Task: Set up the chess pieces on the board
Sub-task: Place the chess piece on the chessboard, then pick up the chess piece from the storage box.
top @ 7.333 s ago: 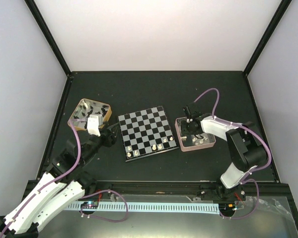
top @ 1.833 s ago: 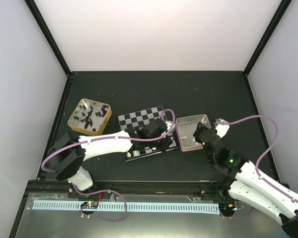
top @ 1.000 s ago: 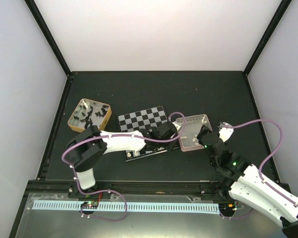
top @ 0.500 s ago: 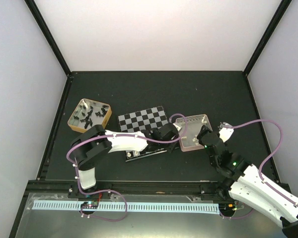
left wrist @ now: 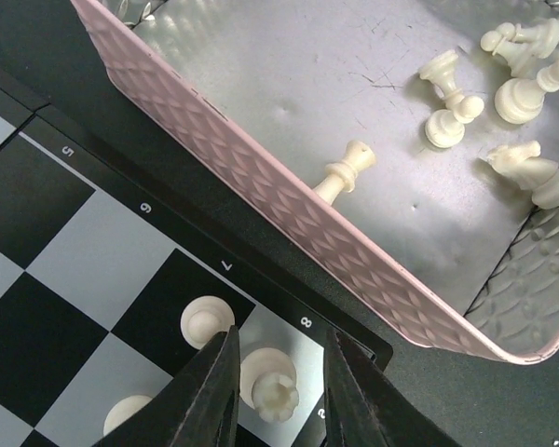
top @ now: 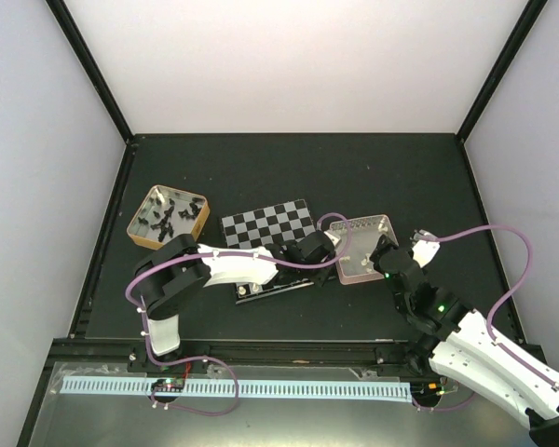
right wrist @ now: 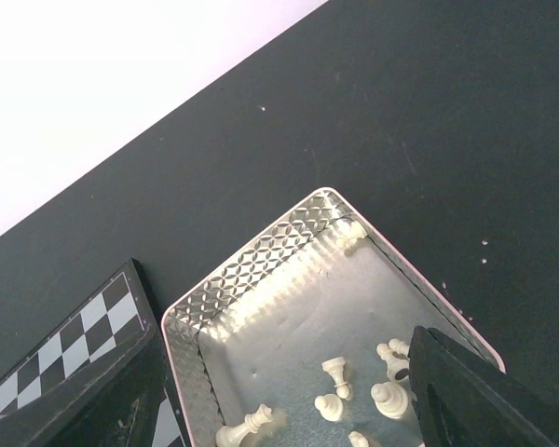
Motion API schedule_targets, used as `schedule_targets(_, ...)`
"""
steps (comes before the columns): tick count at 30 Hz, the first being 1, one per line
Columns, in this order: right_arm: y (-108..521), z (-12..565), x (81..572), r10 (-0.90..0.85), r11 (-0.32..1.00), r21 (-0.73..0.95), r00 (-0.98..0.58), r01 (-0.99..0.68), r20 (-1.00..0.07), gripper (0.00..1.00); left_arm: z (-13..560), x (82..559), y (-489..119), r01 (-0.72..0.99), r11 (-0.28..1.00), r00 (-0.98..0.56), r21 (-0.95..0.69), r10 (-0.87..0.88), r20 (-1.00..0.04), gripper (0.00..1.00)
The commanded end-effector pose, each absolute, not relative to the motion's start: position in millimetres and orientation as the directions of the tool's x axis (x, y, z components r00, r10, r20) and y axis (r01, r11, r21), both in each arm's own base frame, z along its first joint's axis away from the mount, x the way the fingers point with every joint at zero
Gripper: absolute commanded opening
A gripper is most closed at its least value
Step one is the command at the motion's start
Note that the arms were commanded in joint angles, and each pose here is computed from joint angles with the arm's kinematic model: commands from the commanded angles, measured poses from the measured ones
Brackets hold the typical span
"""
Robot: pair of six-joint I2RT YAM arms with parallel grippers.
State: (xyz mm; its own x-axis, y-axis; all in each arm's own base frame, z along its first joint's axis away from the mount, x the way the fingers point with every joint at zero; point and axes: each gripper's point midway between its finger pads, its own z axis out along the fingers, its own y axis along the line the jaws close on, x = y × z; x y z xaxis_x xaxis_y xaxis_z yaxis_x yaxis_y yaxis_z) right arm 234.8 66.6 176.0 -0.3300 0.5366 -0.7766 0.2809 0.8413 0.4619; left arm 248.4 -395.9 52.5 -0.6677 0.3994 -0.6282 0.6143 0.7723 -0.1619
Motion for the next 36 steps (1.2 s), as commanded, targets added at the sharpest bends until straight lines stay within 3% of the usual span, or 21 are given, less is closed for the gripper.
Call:
schedule_targets(1,57.6,174.9,233.2,0.553,0.826,0.467,-0.299,0.315,-0.778,0.73,80.3,246.2,-404.2,0.623,0.756,-0.658,-0.203,0.366,-0.658,0.28)
schedule_targets(11,57.8,192.1,231.8,0.512,0.854,0.433,-0.317,0.289,-0.798,0.73,144.4,241.3,-393.6,0.613,0.742,-0.640,-0.271,0.267,-0.720,0.37)
schedule_targets(18,78.3,189.6,244.5,0.401,0.916,0.339,-0.463,0.214,-0.791,0.73,198.1,245.1,-348.0,0.541,0.793,-0.602,-0.281,0.132,-0.788,0.39)
schedule_targets(26,96.5,133.0,273.0,0.329,0.940,0.292,-0.705,0.179,-0.628,0.65,255.6,247.7,-263.3,0.448,0.848,-0.460,-0.285,-0.054,-0.886,0.43)
schedule_targets(30,101.3,111.2,285.4,0.306,0.947,0.264,-0.770,0.185,-0.560,0.56,273.8,246.9,-223.5,0.409,0.869,-0.378,-0.279,-0.117,-0.918,0.51)
schedule_targets(36,93.9,87.0,297.2,0.245,0.969,0.133,-0.838,0.207,-0.487,0.54,276.7,258.8,-195.7,0.371,0.887,-0.354,-0.276,-0.140,-0.925,0.54)
